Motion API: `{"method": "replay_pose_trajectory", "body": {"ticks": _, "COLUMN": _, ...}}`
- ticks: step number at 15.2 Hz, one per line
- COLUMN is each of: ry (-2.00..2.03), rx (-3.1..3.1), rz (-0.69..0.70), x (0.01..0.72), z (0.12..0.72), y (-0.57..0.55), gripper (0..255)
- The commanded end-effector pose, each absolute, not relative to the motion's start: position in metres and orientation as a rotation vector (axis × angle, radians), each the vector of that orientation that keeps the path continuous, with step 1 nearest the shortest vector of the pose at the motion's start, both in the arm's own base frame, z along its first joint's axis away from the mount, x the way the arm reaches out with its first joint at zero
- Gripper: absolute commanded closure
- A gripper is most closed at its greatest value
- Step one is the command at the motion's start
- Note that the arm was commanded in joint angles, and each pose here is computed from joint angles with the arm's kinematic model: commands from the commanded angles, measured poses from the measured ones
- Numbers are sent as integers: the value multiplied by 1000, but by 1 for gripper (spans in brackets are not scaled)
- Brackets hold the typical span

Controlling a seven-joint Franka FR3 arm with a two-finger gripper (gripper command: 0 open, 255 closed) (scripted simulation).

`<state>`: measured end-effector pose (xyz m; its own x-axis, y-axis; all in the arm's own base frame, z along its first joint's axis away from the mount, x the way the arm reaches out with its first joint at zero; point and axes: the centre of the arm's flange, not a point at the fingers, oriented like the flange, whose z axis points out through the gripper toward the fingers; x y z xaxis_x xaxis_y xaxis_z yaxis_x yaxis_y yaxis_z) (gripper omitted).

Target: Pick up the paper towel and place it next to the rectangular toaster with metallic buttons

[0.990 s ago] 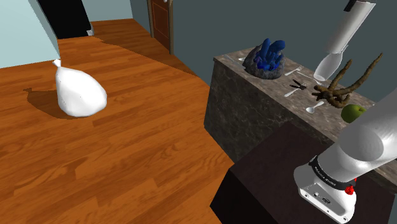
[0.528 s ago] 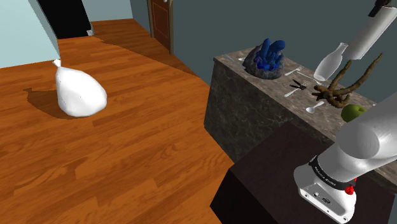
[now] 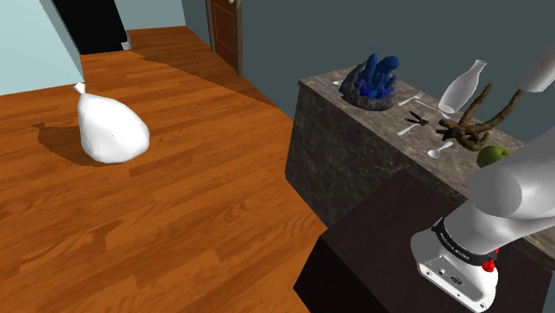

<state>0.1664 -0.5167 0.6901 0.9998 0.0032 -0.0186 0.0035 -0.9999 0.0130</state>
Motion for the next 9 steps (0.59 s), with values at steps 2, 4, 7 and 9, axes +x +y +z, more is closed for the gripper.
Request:
{"method": "replay_pose_trajectory", "body": {"ticks": 2, "ry": 9, "rx": 3128, "rz": -29, "x": 131, "z": 691, "y": -535, "gripper": 255}}
{"method": "replay_pose_trajectory", "body": {"ticks": 4, "ry": 9, "rx": 3128, "rz": -29, "x": 107, "z": 691, "y": -547, "gripper": 255}}
{"method": "replay_pose_trajectory", "body": {"ticks": 7, "ry": 9, "rx": 3128, "rz": -29, "x": 72, "z": 691, "y": -564, "gripper": 255}}
{"method": "replay_pose_trajectory", "body": {"ticks": 9, "ry": 9, "rx": 3128, "rz": -29, "x": 57, "z": 686, "y": -571, "gripper": 255}}
